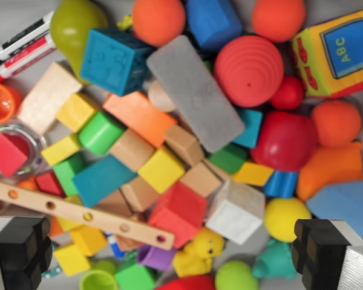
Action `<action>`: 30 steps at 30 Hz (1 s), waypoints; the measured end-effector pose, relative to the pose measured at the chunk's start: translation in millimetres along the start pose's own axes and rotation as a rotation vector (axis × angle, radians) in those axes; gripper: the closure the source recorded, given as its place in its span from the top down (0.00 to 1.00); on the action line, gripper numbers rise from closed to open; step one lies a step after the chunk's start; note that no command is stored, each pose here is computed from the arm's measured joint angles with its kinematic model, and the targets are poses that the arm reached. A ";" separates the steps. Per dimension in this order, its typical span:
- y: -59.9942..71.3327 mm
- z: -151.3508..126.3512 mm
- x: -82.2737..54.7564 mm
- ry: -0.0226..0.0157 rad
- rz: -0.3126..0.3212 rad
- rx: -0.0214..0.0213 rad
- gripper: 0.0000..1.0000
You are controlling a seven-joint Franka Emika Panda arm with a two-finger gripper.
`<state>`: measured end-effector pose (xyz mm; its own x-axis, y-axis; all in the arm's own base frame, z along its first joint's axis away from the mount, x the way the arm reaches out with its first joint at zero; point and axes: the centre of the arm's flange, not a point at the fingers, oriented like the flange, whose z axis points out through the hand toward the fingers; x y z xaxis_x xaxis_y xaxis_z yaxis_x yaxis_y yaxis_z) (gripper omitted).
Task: Pick an object from the bin
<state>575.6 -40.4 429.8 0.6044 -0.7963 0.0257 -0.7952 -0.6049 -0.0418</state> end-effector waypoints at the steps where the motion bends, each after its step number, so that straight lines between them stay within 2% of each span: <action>1: -0.1 0.4 -0.1 -0.0005 0.002 -0.0005 1.00; 20: -10.1 17.8 -7.4 -0.0035 0.080 -0.0038 1.00; 24: -12.5 22.6 -9.5 -0.0028 0.103 -0.0036 1.00; 30: -17.8 33.1 -13.9 -0.0032 0.146 -0.0062 1.00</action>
<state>583.0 -18.4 397.1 0.4822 -0.8759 0.0165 -0.8750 -0.4825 -0.0386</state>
